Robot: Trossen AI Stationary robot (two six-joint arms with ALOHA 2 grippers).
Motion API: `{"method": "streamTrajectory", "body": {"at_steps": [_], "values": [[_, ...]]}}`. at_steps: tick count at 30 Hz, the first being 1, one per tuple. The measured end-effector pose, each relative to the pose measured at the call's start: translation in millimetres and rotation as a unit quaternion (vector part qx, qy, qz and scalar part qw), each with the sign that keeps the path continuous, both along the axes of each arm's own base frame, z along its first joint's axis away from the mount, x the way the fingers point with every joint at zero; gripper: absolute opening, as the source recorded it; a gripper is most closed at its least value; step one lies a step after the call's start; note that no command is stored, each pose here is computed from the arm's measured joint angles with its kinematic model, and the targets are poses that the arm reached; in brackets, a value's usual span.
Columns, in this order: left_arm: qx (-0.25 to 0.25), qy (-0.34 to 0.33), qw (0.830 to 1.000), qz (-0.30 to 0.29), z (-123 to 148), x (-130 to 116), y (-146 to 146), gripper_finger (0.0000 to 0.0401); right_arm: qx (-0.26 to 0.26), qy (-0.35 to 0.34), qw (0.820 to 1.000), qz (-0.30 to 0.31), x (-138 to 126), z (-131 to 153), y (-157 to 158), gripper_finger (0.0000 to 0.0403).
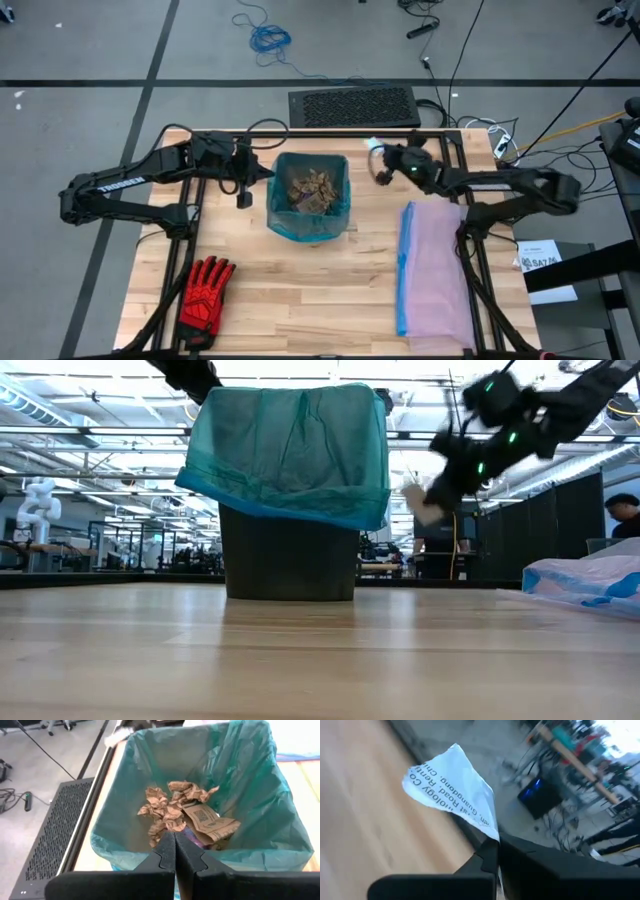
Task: Place trash/remove bag and relplace
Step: Put the white paper in the trash bin
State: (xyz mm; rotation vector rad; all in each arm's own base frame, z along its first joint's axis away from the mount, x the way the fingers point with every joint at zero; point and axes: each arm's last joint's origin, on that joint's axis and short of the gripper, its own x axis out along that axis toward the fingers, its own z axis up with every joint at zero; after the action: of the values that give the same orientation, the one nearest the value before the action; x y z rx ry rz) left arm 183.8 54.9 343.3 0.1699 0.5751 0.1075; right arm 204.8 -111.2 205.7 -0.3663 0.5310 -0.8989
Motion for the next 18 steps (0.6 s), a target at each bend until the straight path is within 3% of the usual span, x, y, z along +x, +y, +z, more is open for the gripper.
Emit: {"method": "streamTrajectory", "body": {"at_steps": [2,4,7,9,13,18], "values": [[0.005,-0.009,1.0,0.002,2,1,0,0.0,-0.021,-0.056,0.998,0.017,-6,21,8,0.0],[0.011,-0.02,1.0,0.007,4,2,1,0.0,-0.04,-0.122,0.989,0.073,-11,43,20,0.0],[0.023,-0.054,0.998,0.013,10,5,2,0.0,-0.069,-0.217,0.954,0.195,-16,71,38,0.0],[0.032,-0.079,0.996,0.015,14,7,3,0.0,-0.075,-0.254,0.935,0.238,-15,88,48,0.0],[0.038,-0.12,0.992,0.019,22,11,5,0.0,-0.055,-0.252,0.925,0.279,3,113,63,0.0],[0.03,-0.165,0.985,0.033,23,15,6,0.0,0.009,-0.192,0.929,0.315,50,140,75,0.0]]}}
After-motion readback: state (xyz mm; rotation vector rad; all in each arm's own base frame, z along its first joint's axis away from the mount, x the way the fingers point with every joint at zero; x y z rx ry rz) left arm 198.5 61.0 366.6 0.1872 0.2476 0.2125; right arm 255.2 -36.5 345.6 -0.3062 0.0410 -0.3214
